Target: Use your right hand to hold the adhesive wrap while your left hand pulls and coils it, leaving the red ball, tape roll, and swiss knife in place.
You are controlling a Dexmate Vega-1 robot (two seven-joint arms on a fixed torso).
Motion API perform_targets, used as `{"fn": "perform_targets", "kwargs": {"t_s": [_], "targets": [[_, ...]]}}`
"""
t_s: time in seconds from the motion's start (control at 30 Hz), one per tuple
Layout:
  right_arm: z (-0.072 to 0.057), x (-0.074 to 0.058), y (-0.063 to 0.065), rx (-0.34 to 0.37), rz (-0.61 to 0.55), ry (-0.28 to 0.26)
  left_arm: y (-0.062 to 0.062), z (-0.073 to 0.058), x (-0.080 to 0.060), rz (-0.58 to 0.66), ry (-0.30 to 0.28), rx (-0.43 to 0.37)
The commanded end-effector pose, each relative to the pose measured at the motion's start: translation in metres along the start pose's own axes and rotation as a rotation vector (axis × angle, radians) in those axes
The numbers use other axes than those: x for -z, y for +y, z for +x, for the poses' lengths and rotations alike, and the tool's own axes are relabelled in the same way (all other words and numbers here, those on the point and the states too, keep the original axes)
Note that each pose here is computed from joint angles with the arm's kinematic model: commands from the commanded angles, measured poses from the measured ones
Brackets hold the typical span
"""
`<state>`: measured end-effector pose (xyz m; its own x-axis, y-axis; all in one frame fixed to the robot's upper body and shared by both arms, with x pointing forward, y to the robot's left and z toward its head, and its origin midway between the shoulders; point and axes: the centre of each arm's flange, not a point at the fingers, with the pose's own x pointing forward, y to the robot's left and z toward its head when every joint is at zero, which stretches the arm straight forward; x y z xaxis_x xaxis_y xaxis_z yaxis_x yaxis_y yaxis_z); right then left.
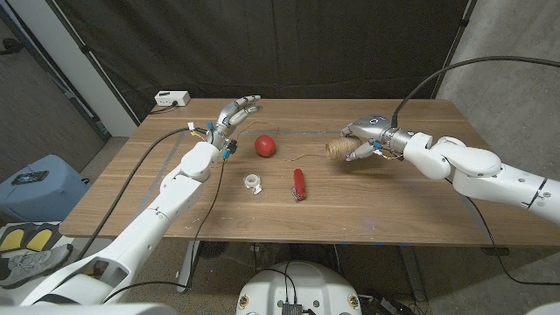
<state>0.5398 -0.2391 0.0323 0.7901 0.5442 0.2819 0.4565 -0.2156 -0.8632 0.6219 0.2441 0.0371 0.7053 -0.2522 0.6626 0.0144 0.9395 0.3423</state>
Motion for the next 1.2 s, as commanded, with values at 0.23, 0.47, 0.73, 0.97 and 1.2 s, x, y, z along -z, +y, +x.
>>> {"fn": "perform_targets", "kwargs": {"t_s": [0.23, 0.47, 0.73, 0.97, 1.2], "targets": [[0.004, -0.004, -0.024, 0.049, 0.027, -0.015, -0.006, 0.007, -0.009, 0.092, -0.032, 0.027], [0.009, -0.004, -0.034, 0.079, 0.035, -0.010, -0.011, 0.014, -0.011, 0.098, -0.031, 0.080], [0.014, -0.005, -0.043, 0.091, 0.037, -0.010, -0.018, 0.021, -0.014, 0.115, -0.033, 0.139], [0.015, -0.003, -0.053, 0.102, 0.046, -0.005, -0.026, 0.027, -0.015, 0.133, -0.035, 0.177], [0.017, -0.001, -0.061, 0.121, 0.053, -0.004, -0.039, 0.036, -0.016, 0.158, -0.037, 0.237]]}}
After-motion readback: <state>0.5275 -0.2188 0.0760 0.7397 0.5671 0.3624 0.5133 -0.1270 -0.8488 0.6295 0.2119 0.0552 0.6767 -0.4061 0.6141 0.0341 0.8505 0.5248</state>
